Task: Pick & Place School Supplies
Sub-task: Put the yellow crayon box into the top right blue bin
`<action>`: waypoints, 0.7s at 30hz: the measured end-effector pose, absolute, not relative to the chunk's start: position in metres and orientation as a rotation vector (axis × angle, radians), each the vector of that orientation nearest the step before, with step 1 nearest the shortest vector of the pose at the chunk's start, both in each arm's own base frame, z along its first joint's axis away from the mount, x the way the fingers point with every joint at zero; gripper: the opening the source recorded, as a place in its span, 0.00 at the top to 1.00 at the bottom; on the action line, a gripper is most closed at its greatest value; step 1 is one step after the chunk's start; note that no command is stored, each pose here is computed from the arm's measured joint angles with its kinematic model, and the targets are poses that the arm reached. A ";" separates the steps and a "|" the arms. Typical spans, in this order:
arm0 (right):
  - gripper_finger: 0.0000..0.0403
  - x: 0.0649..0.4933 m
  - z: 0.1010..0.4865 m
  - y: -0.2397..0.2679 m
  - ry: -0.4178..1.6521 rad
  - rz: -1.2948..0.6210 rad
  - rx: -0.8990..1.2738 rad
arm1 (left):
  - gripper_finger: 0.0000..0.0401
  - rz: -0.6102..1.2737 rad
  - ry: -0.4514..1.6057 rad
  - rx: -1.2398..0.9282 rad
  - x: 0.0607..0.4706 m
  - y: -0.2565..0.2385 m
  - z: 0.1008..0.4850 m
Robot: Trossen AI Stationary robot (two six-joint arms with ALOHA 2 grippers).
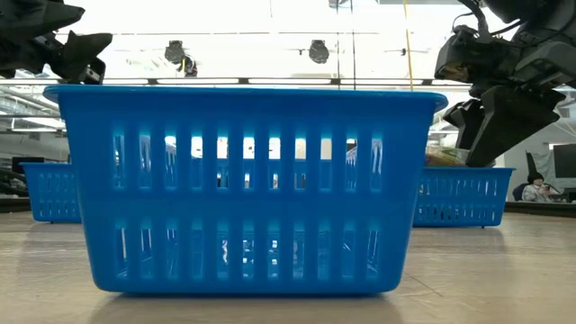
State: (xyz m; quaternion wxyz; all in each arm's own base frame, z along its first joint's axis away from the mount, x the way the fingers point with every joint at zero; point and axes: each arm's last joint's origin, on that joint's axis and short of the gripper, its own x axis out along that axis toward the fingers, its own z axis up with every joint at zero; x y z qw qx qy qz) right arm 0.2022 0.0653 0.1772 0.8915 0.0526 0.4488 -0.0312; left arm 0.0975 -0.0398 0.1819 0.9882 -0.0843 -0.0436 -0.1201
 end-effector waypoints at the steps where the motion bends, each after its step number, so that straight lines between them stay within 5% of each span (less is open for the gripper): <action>1: 0.65 0.202 0.177 0.065 0.931 -0.065 0.109 | 0.57 -0.241 -0.088 -0.170 0.097 -0.040 0.182; 21: 0.65 0.203 0.178 0.065 0.923 -0.067 0.111 | 0.57 -0.241 -0.088 -0.169 0.097 -0.040 0.182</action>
